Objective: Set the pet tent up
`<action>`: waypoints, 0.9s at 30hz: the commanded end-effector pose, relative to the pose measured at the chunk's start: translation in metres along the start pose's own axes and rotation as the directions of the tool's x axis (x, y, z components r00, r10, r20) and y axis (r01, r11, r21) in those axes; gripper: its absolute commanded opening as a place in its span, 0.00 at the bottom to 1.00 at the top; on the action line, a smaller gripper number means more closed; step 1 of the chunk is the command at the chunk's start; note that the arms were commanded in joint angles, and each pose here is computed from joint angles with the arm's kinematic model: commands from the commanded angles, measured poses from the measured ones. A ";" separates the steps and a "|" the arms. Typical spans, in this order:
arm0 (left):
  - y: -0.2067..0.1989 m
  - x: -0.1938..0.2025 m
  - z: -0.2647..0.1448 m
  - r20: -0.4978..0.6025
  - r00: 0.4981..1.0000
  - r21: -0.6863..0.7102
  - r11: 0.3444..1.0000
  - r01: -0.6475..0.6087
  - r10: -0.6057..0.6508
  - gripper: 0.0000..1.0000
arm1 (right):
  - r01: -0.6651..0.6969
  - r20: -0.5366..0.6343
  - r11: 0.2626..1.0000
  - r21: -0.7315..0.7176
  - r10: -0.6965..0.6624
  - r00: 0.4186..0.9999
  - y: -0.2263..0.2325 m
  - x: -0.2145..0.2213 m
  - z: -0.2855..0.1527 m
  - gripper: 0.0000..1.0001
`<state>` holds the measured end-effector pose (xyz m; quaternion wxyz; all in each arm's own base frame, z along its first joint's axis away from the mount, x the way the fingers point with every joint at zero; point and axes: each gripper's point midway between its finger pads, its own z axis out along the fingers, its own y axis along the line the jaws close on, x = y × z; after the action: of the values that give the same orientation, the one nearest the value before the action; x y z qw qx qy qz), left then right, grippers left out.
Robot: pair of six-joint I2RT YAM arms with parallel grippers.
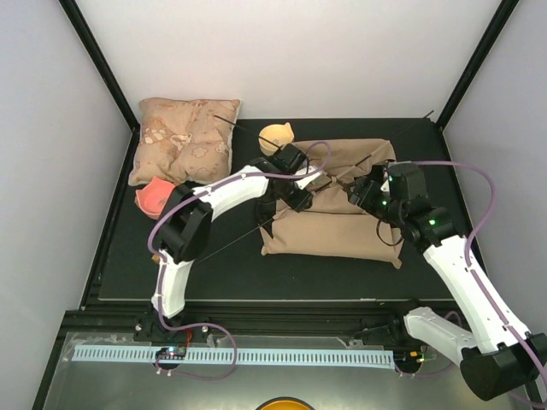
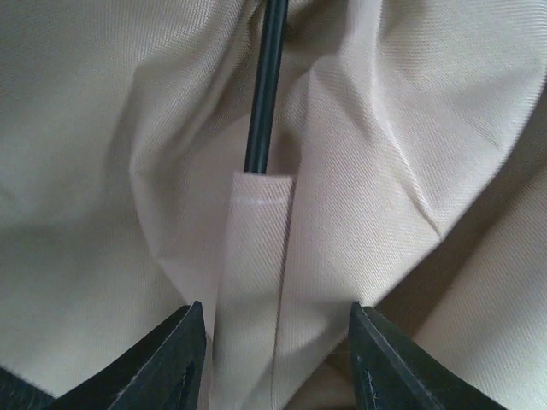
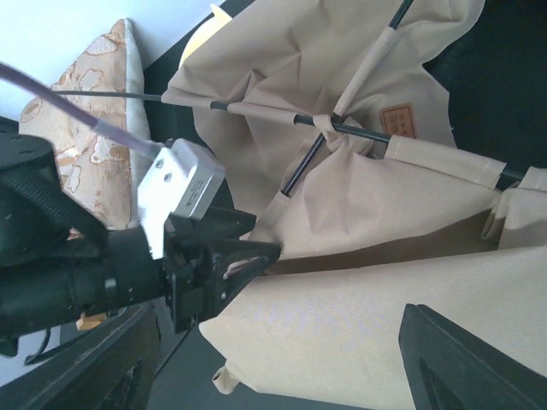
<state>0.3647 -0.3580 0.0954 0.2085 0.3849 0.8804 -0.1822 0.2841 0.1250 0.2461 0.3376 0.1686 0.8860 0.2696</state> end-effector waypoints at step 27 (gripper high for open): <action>-0.051 -0.030 -0.154 0.340 0.939 0.180 0.983 -0.020 -0.043 0.02 | 0.230 0.113 0.952 -0.201 -0.210 0.971 0.022 0.009 -0.033 0.80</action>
<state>0.3220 -0.3385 0.2011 0.2581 0.3611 0.8435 -0.3024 0.2652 0.1189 0.2422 0.3650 0.1274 0.8826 0.2673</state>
